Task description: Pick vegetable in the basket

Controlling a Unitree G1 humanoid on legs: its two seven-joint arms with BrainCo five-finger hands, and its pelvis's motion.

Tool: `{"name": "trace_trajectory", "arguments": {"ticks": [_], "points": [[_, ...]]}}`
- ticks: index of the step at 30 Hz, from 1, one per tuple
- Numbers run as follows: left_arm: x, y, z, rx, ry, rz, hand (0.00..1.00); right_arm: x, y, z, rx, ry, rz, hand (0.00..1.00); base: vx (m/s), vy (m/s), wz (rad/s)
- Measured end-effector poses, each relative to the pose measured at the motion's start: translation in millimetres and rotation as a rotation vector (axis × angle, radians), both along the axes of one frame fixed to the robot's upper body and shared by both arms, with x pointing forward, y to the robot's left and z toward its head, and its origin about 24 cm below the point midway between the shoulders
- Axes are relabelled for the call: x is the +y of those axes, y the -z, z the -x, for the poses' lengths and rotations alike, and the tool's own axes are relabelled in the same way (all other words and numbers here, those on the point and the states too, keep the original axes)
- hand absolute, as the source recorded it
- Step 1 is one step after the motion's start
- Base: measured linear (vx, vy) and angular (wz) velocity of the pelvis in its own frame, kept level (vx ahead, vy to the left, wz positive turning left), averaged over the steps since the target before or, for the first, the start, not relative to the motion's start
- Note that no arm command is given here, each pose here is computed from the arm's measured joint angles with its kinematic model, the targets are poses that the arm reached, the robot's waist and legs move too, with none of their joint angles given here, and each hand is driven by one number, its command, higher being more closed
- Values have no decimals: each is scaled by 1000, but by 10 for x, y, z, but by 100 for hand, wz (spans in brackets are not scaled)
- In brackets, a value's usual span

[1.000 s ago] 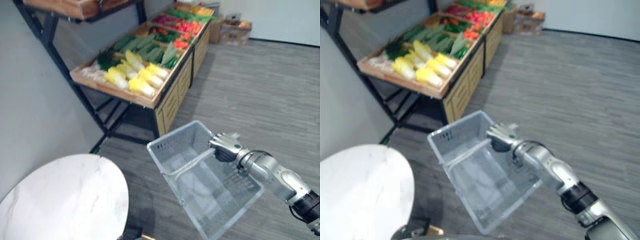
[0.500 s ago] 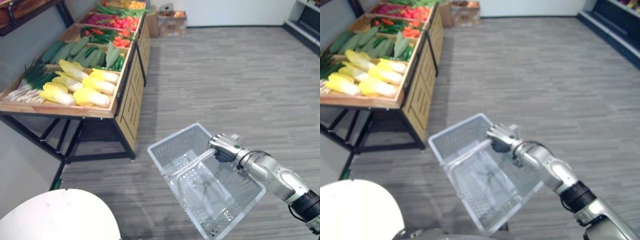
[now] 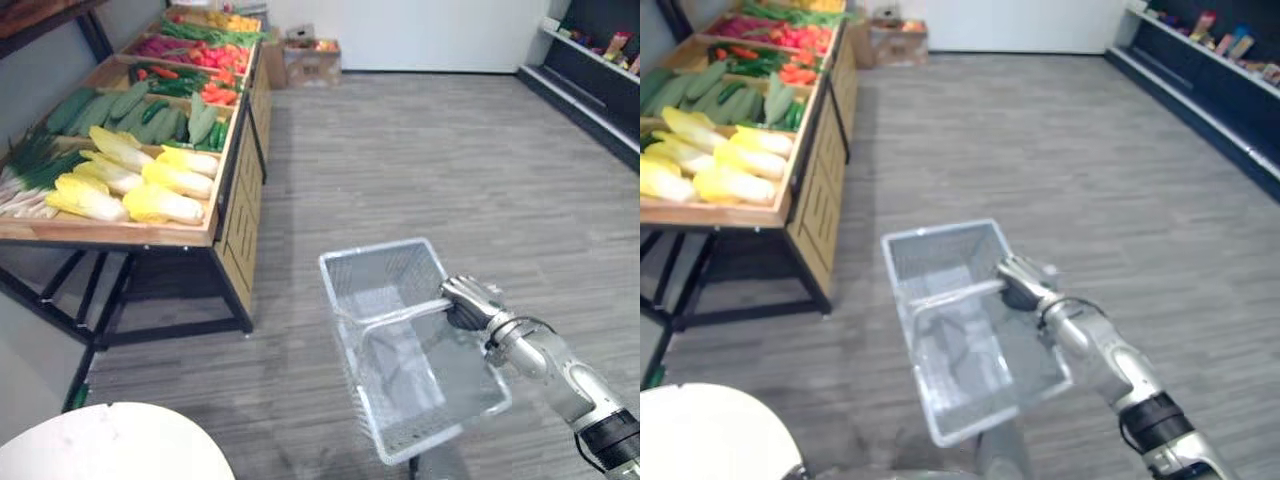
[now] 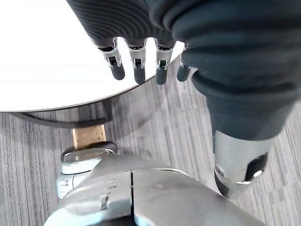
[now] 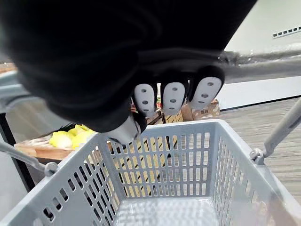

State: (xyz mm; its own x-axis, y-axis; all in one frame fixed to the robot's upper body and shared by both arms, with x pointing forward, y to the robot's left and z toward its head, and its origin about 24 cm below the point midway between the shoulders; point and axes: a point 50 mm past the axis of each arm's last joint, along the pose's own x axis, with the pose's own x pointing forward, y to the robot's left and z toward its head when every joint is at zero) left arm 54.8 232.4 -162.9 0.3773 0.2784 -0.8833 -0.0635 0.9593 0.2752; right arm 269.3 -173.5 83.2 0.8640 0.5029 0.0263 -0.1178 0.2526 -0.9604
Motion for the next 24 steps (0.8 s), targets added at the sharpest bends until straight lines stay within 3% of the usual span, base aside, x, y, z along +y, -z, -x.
{"name": "trace_trajectory", "arguments": {"ticks": [5,8,15,24], "points": [[-13,-23,-176,-31,45,-7,0,-98,-7,6,-11,49,-16,100,456,-218,56],[-168,-7,-268,-50,65,32,0,-277,-26,-7,-10,133,0,100,467,-299,45],[-217,-1,-263,-62,36,46,0,-425,-115,-35,-40,203,-2,100,500,-270,20],[-195,-27,-284,-94,27,39,0,-501,-95,0,-27,214,33,100,346,4,16]]}}
